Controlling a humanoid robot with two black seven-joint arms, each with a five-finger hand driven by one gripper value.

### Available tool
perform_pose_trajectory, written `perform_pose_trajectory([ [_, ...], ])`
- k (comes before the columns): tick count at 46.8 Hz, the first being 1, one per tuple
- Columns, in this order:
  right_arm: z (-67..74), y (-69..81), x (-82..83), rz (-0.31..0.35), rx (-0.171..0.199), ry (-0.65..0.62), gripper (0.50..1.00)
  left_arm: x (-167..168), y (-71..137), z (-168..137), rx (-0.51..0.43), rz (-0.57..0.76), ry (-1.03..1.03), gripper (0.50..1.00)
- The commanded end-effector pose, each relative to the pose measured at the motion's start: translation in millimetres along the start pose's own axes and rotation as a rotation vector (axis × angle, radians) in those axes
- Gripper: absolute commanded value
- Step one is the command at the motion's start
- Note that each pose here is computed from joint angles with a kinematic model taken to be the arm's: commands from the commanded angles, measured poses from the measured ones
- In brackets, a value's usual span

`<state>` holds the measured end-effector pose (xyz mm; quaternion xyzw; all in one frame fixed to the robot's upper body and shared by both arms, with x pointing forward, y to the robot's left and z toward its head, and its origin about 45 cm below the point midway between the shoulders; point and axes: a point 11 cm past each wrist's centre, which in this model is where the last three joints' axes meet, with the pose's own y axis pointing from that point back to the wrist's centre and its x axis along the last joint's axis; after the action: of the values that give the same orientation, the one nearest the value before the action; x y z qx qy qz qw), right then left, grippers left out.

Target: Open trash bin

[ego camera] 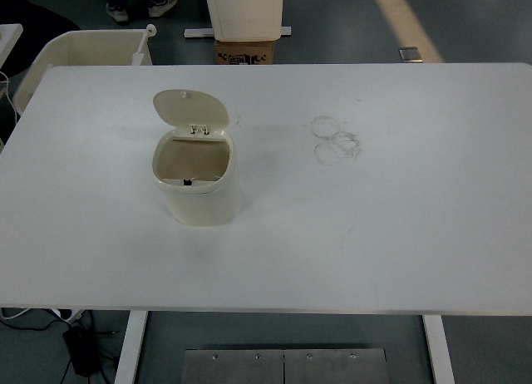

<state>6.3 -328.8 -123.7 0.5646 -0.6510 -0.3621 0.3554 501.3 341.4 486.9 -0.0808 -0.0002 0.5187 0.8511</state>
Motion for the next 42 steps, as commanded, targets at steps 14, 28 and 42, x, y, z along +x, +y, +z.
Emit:
perform_pose_trajectory([
  [14,1.0,0.5,0.1,0.0,-0.002,0.0,0.991,73,44,-30,-0.091,0.224,0.198,1.0],
  [28,4.3,2.1,1.0,0.003,-0.008,0.0,0.991,105,79,-95,-0.111,0.372,0.384,1.0],
  [42,4.3,2.1,1.0,0.003,-0.008,0.0,0.991,118,115,-161,-0.099,0.499,0.491,1.0],
])
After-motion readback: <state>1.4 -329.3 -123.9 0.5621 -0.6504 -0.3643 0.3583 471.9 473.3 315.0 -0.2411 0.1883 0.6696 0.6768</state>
